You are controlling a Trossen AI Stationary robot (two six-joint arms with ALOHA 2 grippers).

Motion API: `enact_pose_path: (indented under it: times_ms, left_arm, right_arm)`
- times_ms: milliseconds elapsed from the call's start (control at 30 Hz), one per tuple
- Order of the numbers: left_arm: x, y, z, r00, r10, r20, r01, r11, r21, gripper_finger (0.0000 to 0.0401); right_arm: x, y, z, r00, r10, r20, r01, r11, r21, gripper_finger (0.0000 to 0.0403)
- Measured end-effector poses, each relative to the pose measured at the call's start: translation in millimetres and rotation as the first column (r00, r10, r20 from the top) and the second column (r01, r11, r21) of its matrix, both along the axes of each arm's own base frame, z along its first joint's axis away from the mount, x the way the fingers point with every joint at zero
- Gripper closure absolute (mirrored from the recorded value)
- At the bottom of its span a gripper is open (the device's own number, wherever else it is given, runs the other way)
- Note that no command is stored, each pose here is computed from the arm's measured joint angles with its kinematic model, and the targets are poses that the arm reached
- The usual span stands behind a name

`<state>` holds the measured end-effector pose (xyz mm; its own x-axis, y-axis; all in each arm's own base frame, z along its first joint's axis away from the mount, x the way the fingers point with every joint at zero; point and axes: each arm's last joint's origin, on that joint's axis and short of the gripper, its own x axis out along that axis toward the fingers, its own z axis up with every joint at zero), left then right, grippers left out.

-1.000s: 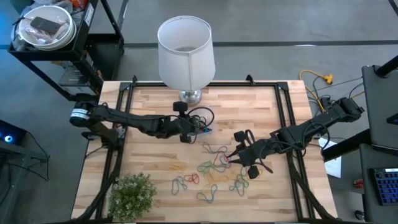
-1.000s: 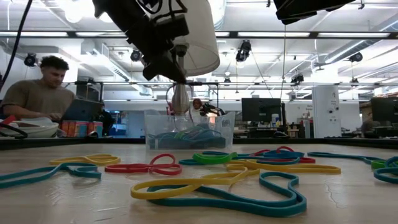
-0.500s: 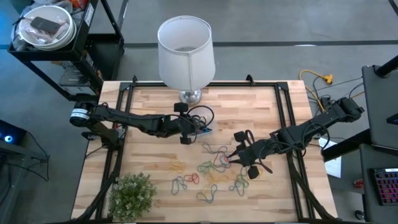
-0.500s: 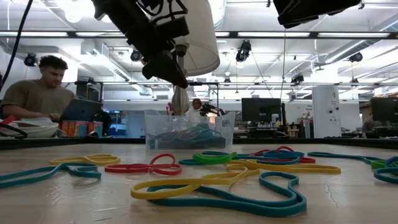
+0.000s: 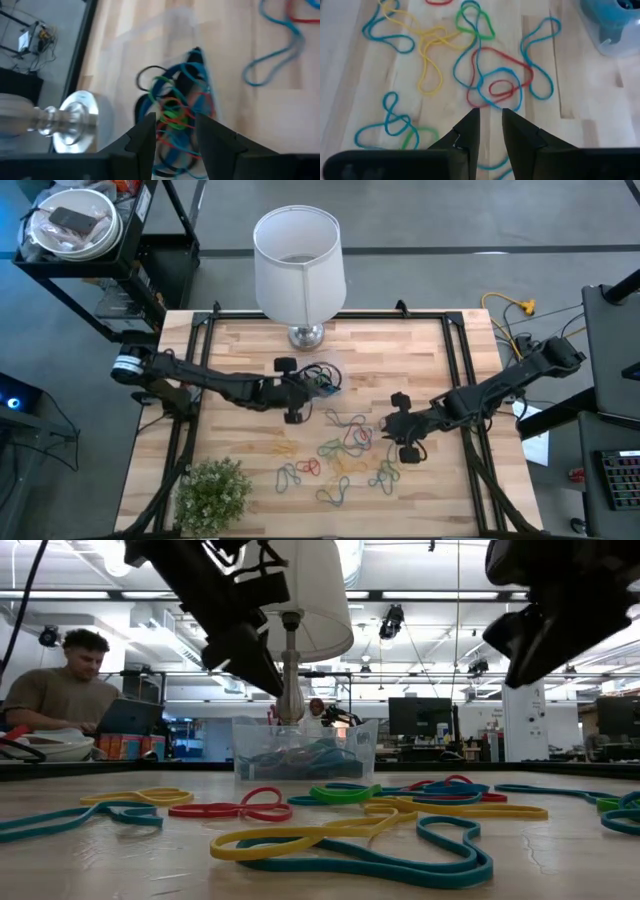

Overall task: Pick and place rubber bands into bin
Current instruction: Put the red rubber band into the transparent container

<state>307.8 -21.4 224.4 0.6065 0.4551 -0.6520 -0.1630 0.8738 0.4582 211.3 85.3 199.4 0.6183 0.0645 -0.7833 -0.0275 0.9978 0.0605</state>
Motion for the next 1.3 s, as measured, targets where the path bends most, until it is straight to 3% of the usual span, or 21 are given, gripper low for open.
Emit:
enact_pose_path:
  times_ms: [200,500,800,1067,1300]
  left_arm:
    - [-9,-19,-5,0.997,-0.062,-0.038,0.062,0.998,0.0,0.028]
    - [-24,-32,7,0.995,-0.096,0.015,0.096,0.995,-0.02,0.028]
    - [-28,-35,10,0.994,-0.104,0.033,0.105,0.994,-0.026,0.028]
    - [-29,-36,7,0.995,-0.096,0.025,0.097,0.995,-0.035,0.028]
    - [-30,-36,6,0.995,-0.098,0.016,0.099,0.994,-0.035,0.028]
  right_arm:
    - [2,0,-11,0.993,0.048,0.112,-0.045,0.999,-0.03,0.0335]
    - [0,0,-32,0.971,0.13,0.203,-0.124,0.991,-0.044,0.0335]
    - [13,-2,-58,0.983,0.128,0.134,-0.12,0.99,-0.069,0.0335]
    - [34,-12,-70,0.991,0.124,0.058,-0.125,0.992,0.007,0.0335]
    - [36,-14,-80,0.992,0.129,-0.001,-0.129,0.991,0.044,0.0335]
